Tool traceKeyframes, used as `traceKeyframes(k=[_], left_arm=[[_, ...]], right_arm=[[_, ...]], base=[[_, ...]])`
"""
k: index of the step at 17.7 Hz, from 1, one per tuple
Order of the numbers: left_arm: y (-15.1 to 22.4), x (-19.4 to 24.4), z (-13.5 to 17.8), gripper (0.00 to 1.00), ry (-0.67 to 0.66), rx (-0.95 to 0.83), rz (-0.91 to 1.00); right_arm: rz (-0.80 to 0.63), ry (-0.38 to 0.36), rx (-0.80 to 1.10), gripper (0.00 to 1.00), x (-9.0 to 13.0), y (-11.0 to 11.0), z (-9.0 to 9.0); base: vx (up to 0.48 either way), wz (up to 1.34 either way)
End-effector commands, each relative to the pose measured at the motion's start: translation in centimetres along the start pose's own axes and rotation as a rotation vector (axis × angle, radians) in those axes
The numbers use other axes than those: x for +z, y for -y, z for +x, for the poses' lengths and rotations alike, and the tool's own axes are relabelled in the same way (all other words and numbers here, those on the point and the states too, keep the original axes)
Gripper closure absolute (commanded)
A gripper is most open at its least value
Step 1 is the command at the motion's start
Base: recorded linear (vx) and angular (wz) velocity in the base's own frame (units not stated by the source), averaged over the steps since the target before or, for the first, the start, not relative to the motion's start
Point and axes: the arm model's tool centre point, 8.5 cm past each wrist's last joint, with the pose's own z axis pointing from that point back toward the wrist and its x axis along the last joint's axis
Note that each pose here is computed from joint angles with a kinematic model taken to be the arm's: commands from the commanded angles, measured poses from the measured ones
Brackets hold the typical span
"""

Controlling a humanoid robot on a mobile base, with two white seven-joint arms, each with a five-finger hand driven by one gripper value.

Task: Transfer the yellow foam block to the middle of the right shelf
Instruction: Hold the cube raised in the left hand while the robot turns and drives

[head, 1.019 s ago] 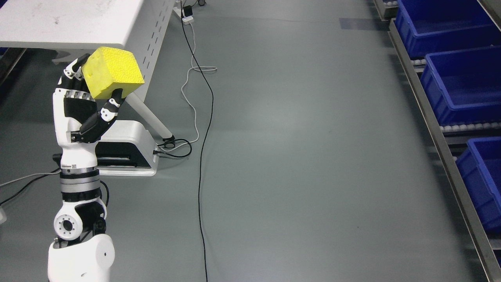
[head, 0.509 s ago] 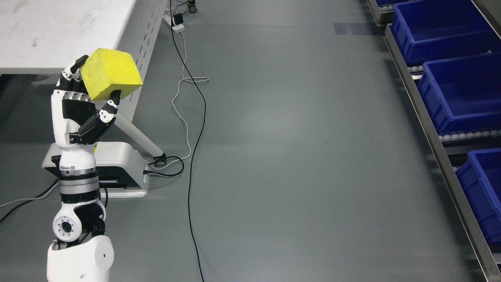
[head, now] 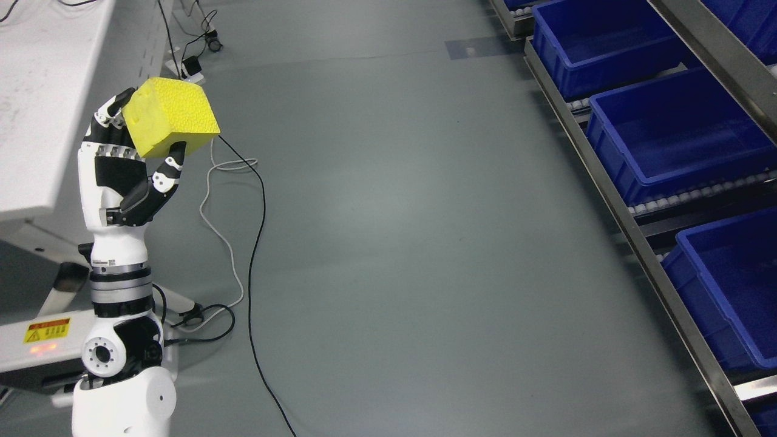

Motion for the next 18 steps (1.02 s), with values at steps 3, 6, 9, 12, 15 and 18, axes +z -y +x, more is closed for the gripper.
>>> traceKeyframes(k=[3, 6, 9, 12, 15, 18], left_arm=[[-0.21, -0.08, 0.08, 0.56, -0.006, -0.011, -0.015], [-0.17, 0.0, 0.0, 0.56, -0.009, -0.01, -0.016], [-0.17, 0.0, 0.01, 0.56, -0.007, -0.01, -0.016], [-0.12, 0.0, -0.02, 0.56, -0.009, -0.009, -0.017], [-0.11, -0.07, 0.0, 0.57, -0.008, -0.009, -0.017], [-0.17, -0.06, 0.02, 0.57, -0.007, -0.009, -0.016]], right_arm=[[-0.017, 0.022, 0.002, 0.0, -0.06, 1.11, 0.91], [-0.017, 0.023, 0.002, 0.0, -0.06, 1.11, 0.92], [-0.017, 0.022, 0.002, 0.0, -0.06, 1.11, 0.91], [-0.017, 0.022, 0.002, 0.0, -0.06, 1.11, 0.91], [-0.017, 0.022, 0.002, 0.0, -0.06, 1.11, 0.91], [-0.017, 0.02, 0.002, 0.0, -0.05, 1.12, 0.81]], base=[[0.304, -0.26], [0.299, -0.22], [0.289, -0.19], [0.293, -0.16], [0.313, -0.14], [0.311, -0.12]])
